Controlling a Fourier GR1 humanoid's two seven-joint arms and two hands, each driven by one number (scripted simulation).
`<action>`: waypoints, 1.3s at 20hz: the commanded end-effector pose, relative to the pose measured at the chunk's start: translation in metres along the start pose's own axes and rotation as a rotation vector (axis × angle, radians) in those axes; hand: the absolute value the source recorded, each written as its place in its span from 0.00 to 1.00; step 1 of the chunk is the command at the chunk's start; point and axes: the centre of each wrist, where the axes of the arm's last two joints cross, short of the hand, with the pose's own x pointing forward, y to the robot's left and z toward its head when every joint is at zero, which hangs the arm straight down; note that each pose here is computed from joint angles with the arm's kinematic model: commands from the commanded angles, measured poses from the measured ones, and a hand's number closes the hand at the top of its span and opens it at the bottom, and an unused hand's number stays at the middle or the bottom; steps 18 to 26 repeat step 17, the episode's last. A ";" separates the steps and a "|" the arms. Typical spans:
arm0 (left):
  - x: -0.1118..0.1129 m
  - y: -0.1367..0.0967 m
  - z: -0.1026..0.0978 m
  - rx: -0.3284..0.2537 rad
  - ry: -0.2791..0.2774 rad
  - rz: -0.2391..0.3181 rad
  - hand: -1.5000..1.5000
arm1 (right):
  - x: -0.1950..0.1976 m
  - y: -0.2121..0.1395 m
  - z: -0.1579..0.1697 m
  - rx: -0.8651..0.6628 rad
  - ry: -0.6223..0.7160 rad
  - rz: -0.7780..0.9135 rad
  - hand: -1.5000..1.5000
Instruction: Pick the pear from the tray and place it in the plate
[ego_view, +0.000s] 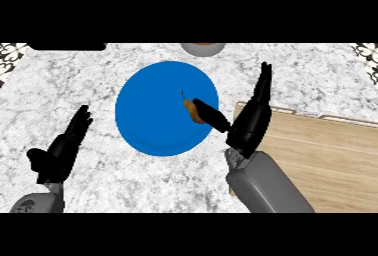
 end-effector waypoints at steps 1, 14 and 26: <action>0.000 0.002 0.009 0.024 0.010 -0.007 0.50 | -0.029 -0.035 0.044 -0.037 0.042 -0.118 0.00; 0.008 -0.004 0.010 0.023 0.012 0.006 0.50 | -0.089 -0.093 0.062 0.036 -0.006 -0.030 0.00; 0.016 0.023 0.005 0.019 0.001 -0.007 0.50 | -0.095 -0.111 0.076 0.032 -0.036 -0.020 0.00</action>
